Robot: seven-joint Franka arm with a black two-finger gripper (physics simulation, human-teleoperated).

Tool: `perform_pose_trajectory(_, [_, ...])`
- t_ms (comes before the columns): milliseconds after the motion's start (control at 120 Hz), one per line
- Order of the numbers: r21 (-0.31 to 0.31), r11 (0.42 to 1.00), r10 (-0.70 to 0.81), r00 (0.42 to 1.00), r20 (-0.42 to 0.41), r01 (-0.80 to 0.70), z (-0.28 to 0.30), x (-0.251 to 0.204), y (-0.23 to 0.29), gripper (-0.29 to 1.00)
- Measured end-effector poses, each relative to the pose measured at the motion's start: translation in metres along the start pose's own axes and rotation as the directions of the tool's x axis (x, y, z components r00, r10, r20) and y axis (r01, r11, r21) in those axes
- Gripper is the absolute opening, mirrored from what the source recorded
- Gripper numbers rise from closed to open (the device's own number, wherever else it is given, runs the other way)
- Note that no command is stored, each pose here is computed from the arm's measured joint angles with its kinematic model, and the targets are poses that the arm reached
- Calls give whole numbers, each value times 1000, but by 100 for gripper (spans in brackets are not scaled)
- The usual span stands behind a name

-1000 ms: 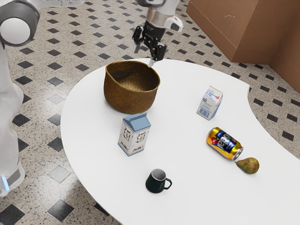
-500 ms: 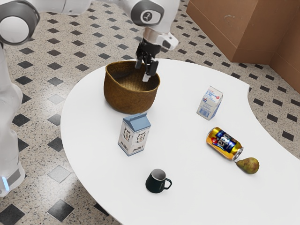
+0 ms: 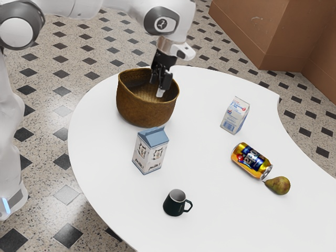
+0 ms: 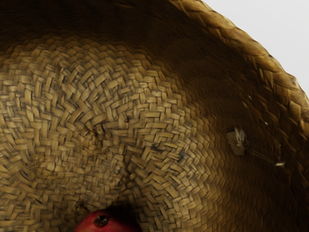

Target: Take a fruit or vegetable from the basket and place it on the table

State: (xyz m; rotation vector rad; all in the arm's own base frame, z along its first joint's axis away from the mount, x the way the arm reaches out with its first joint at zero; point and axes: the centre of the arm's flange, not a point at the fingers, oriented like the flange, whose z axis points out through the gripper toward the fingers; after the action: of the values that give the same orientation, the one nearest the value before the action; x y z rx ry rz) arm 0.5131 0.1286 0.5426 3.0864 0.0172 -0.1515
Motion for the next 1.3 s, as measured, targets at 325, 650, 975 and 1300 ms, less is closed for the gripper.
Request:
perform_pose_trajectory(325, [-37, 998, -45, 999, 21, 46, 27, -8, -31, 70])
perform_pose_trajectory(650, [-55, 997, -45, 999, 2, 45, 32, -5, -31, 70])
perform_pose_trajectory(975, [-85, 996, -26, 996, 90, 34, 43, -18, -29, 70])
perform_pose_trajectory(1300, [-102, 993, -47, 988, 149, 63, 52, -27, -42, 70])
